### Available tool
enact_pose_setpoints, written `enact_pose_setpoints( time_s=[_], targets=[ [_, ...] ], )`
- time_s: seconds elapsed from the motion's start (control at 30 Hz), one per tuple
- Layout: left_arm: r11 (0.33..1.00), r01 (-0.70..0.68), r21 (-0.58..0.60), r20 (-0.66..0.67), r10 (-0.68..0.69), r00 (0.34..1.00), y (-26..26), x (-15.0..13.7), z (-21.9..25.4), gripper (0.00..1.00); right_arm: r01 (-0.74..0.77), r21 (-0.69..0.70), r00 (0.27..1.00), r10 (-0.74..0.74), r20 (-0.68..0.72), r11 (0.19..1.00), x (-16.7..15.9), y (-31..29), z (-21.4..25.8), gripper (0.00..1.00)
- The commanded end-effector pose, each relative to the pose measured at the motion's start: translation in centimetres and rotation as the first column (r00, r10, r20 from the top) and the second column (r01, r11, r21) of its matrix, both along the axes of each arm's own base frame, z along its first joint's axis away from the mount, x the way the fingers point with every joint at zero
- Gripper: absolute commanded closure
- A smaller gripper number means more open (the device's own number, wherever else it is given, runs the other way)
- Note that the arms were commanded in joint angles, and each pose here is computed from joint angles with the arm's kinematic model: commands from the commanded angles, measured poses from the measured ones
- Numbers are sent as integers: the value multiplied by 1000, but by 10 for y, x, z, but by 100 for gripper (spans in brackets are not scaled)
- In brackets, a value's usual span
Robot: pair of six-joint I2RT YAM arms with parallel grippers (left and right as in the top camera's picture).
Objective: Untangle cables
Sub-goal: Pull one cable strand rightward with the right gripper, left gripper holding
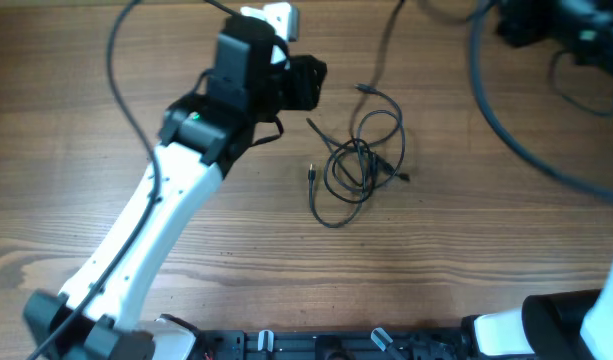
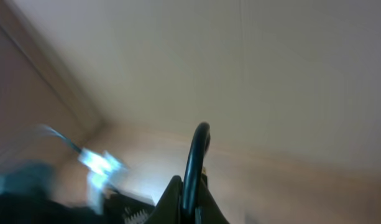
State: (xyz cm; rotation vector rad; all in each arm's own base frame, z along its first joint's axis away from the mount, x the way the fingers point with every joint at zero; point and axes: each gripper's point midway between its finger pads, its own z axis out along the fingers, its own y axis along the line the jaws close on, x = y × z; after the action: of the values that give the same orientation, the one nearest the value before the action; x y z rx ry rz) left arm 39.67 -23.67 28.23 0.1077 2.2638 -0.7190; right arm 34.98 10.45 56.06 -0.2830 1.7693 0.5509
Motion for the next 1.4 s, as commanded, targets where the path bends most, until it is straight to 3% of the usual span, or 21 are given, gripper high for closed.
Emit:
enact_pose_setpoints(
  time_s=[0.0, 0.1, 0.2, 0.33, 0.4, 0.47, 0.5, 0.57, 0.73, 0.83, 0.9, 1.0, 1.07, 1.13, 1.17, 1.23, 1.3, 1.37],
  targets=[
    [999, 31, 42, -97, -27, 995, -15, 1, -42, 57, 86, 96, 956, -110, 274, 992, -72, -22, 91, 96],
    [998, 22, 52, -150, -14, 989, -18, 3, -61, 53, 248, 207, 845, -316, 431, 946, -126, -61, 143, 96],
    [998, 22, 56, -158, -13, 987, -18, 3, -65, 52, 386, 359, 716, -521, 465, 850, -162, -101, 169, 96],
    [998, 24, 60, -165, -14, 986, -18, 2, -66, 47, 404, 381, 742, -541, 396, 832, -147, -103, 157, 96],
    [997, 25, 67, -179, -13, 984, -17, -1, -69, 45, 501, 425, 696, -643, 320, 754, -118, -122, 149, 96],
    [997, 25, 69, -182, -12, 983, -16, -1, -70, 45, 527, 412, 693, -656, 298, 744, -77, -122, 142, 96],
    [997, 25, 69, -182, -12, 983, -16, -1, -70, 45, 455, 339, 781, -551, 294, 824, -34, -96, 127, 96],
    [997, 26, 74, -192, -11, 981, -15, -3, -72, 45, 389, 269, 859, -452, 239, 881, 18, -73, 97, 96],
    [996, 28, 86, -213, -9, 977, -13, -7, -76, 44, 386, 159, 920, -392, 11, 909, 152, -50, -14, 96],
    [996, 28, 86, -214, -9, 977, -13, -7, -76, 44, 351, 298, 936, -328, -127, 888, 179, -34, -42, 96],
    [996, 28, 86, -214, -9, 977, -13, -7, -76, 44, 480, 416, 877, -431, -211, 773, 183, -55, -42, 96],
    [996, 28, 89, -220, -8, 976, -13, -8, -77, 44, 633, 439, 740, -666, -100, 637, 184, -110, -16, 96],
    [996, 28, 89, -221, -8, 975, -13, -8, -77, 44, 660, 398, 687, -727, 23, 637, 180, -132, 4, 96],
    [996, 28, 88, -219, -8, 976, -13, -8, -77, 44, 616, 407, 686, -713, 145, 675, 169, -145, 37, 96],
    [996, 28, 89, -219, -8, 976, -13, -8, -77, 44, 567, 415, 692, -685, 228, 711, 157, -146, 62, 96],
    [996, 28, 89, -219, -8, 976, -13, -8, -77, 44, 537, 405, 624, -672, 399, 740, 125, -160, 108, 96],
    [996, 28, 89, -219, -8, 976, -13, -8, -77, 44, 611, 341, 564, -695, 446, 714, 107, -182, 117, 96],
    [996, 28, 89, -219, -8, 976, -13, -8, -77, 44, 727, 274, 522, -767, 373, 629, 108, -221, 91, 96]
  ],
)
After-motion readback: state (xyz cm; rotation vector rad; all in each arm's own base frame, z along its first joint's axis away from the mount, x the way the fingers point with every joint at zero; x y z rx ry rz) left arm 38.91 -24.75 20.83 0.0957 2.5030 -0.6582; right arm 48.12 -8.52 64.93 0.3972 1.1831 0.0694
